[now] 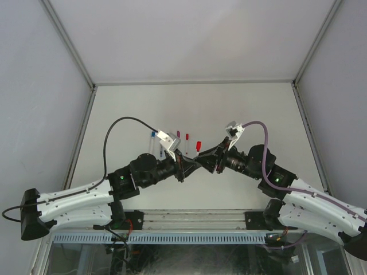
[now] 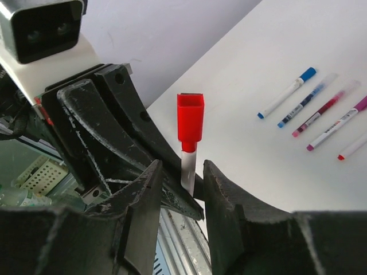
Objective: Insert the pens into the pen caps
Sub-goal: Place the pen at the center of the board.
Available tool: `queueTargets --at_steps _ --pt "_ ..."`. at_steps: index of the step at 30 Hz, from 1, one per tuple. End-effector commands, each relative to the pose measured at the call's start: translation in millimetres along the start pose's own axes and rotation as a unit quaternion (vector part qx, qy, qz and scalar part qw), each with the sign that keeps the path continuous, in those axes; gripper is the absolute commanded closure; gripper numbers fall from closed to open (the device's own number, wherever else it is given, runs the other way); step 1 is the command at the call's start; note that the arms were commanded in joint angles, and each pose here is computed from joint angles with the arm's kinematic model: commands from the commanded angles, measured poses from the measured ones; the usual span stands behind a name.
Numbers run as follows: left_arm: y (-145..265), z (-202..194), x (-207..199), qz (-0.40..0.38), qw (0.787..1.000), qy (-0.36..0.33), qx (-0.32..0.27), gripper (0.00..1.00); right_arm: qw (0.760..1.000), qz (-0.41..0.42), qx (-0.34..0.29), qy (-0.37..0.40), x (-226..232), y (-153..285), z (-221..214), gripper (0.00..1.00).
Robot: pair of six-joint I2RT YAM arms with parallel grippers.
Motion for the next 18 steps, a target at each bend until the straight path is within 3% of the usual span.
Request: queueTargets --at_steps 1,4,7,11,15,18 --pt "-0.3 21.8 -19.2 -0.038 0.999 -0.004 -0.031 1.00 0.999 0.012 -0.038 -0.007 8.6 -5.7 22.2 0.69" --pt "0.6 21.4 -18.9 -0.039 0.999 -0.005 -0.032 1.00 0.999 0.014 -0.037 -0.009 7.9 -8.8 21.6 0.80" --pt "2.8 22.4 -17.4 -0.036 0.999 -0.005 -0.037 0.98 0.999 0.012 -0.036 -0.011 6.3 -11.2 21.5 1.00" --pt "6.4 23.9 -13.7 -0.027 0.999 -0.006 -0.043 0.70 0.999 -0.011 -0.030 -0.017 -0.8 -14.5 20.7 1.00" --pt "11.8 26.0 -0.6 0.011 0.999 -0.001 -0.050 0.35 0.998 -0.049 -0.039 -0.012 -10.5 -15.4 26.9 1.00" --pt "17.6 30.6 12.9 0.034 0.998 0.007 -0.052 0.25 0.993 -0.112 -0.029 -0.015 -26.8 -16.1 29.4 1.00"
Point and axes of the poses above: each gripper's point midway between its finger pads, its own y axis back along the fingers, its own x axis along the line the jaws close on, z = x × y, the point moved 3 cm from there along y, back along the fingers, and after that the axes turned 6 degrees about y, right-handed, at the moved point
